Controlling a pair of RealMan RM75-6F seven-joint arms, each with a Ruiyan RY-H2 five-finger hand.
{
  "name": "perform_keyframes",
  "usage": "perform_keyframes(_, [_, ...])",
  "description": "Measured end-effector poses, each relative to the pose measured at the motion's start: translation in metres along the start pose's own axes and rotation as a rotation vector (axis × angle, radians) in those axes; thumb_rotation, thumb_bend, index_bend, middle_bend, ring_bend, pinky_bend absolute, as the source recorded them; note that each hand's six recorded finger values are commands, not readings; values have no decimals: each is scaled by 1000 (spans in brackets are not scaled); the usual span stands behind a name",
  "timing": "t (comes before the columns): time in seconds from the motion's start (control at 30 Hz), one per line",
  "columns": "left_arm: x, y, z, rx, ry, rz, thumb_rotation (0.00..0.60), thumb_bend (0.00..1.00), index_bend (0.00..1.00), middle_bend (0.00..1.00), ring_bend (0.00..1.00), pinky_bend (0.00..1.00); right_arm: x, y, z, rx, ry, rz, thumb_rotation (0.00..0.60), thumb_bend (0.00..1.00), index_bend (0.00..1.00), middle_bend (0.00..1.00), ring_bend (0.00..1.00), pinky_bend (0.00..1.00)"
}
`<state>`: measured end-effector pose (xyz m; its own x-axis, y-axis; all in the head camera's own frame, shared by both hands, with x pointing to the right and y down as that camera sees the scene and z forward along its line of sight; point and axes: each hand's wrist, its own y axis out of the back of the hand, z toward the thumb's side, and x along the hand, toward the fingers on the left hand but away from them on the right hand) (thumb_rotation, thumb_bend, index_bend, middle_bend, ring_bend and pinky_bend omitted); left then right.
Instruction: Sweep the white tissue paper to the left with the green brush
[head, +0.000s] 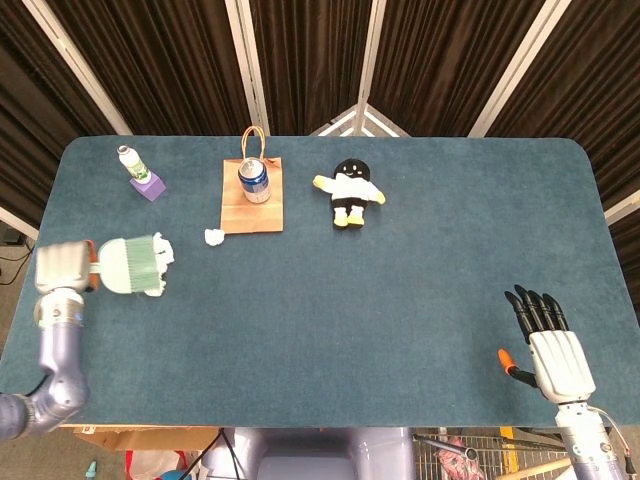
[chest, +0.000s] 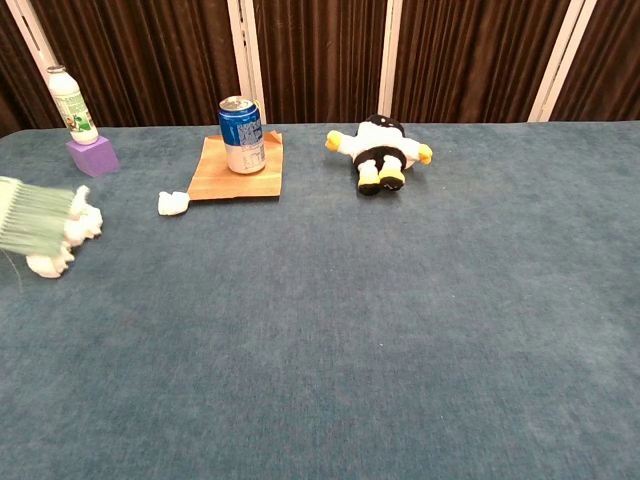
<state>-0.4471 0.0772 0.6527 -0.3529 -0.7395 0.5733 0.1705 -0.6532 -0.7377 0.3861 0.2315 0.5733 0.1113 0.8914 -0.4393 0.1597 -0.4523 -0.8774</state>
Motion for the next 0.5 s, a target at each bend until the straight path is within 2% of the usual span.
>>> perform_keyframes(0.13, [6, 21, -22, -94, 26, 59, 600, 768, 796, 1000, 1000, 1000, 0, -1, 1, 1, 3, 0, 600, 344, 0, 0, 0, 0])
perform_keyframes(0.23, [8, 41, -27, -159, 12, 114, 600, 768, 796, 1000, 1000, 1000, -1, -1, 2, 2, 4, 2, 600, 345, 0, 0, 0, 0])
perform_keyframes(0.33, [6, 48, -15, -189, -22, 127, 600, 768, 796, 1000, 1000, 1000, -1, -1, 3, 0, 6, 2, 600, 345, 0, 0, 0, 0])
perform_keyframes(0.5, [2, 41, 26, -195, -81, 105, 600, 768, 796, 1000, 1000, 1000, -2, -1, 2, -5, 5, 3, 600, 345, 0, 0, 0, 0])
